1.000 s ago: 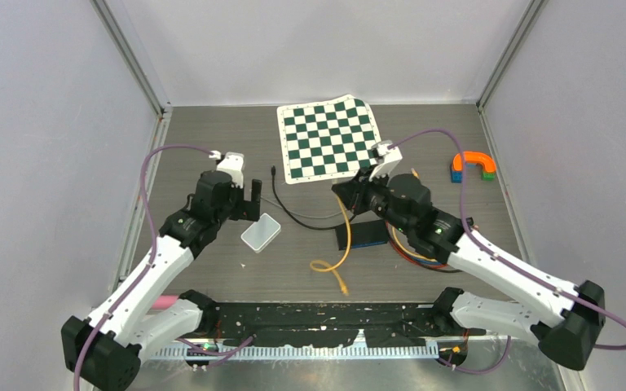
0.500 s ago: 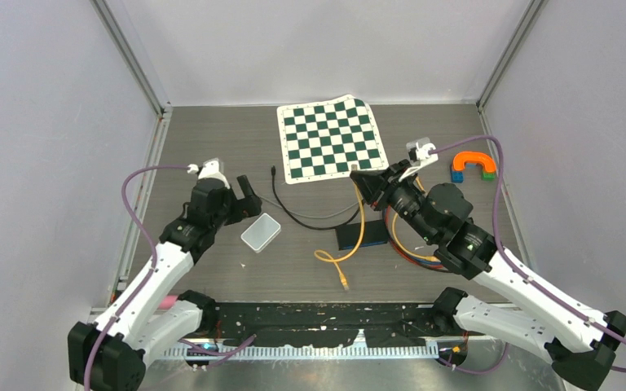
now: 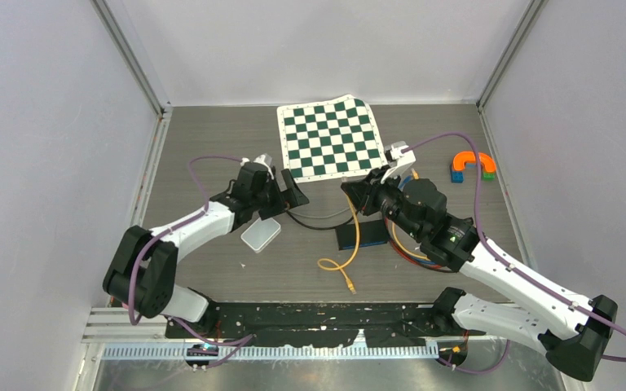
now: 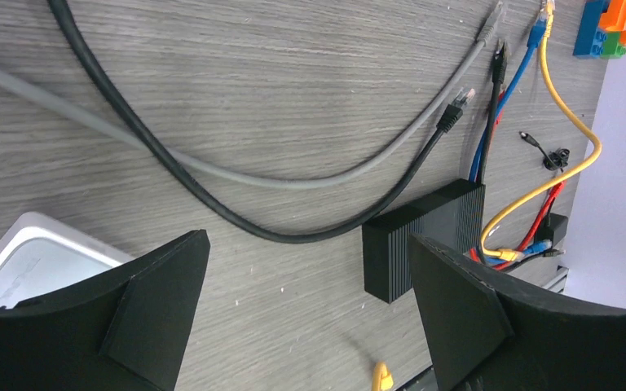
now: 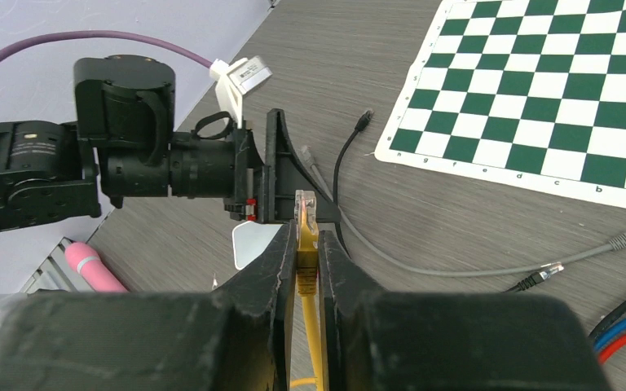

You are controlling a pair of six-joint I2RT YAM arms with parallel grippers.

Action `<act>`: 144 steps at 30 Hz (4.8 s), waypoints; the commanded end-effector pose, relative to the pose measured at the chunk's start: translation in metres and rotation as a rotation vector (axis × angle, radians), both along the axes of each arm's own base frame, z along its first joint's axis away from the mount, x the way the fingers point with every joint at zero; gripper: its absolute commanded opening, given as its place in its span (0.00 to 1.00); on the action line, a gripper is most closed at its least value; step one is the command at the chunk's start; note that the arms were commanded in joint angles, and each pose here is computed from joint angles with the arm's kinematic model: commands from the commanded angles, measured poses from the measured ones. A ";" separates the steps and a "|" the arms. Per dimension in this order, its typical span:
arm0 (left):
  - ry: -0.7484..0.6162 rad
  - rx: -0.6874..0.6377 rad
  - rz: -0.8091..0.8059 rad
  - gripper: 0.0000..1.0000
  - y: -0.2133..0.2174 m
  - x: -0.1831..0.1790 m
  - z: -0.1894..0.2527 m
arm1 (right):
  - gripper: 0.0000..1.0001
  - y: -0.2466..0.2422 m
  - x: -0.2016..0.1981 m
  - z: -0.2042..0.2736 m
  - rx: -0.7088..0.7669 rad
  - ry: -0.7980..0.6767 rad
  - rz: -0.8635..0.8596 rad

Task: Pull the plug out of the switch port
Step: Move the switch port to the center of the board, then place the connector at the center of the board, then move the connector to the center of the board, then reset both arms

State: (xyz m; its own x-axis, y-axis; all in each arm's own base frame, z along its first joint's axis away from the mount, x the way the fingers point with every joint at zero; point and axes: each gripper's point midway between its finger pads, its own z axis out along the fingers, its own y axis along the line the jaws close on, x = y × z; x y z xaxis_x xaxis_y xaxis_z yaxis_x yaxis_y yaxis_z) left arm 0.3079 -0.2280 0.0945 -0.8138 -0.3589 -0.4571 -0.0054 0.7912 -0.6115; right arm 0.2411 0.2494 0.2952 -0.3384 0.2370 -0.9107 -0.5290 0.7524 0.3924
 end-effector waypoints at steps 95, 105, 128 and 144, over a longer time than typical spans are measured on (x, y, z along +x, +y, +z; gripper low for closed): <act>-0.194 0.416 0.156 1.00 0.120 -0.059 0.026 | 0.59 0.132 0.066 -0.181 -0.238 0.550 0.281; -0.371 0.433 0.198 1.00 0.134 -0.052 0.053 | 0.72 0.008 0.099 -0.113 -0.252 0.350 -0.044; -0.163 0.613 0.266 0.99 0.150 -0.035 0.068 | 0.95 -0.294 0.033 -0.078 -0.246 0.326 -0.927; -0.309 0.496 0.459 1.00 0.207 -0.045 0.114 | 0.95 -0.273 0.040 -0.062 -0.166 0.265 -0.796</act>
State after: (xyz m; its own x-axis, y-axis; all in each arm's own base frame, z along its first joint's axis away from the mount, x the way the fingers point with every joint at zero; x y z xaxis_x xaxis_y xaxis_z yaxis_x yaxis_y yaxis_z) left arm 0.2616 -0.0262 0.2035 -0.4691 -0.3412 -0.8146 -0.2841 0.9316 -0.2266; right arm 0.2772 -0.0254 0.2159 -0.3835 0.3868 -0.8386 0.3154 0.9083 0.2748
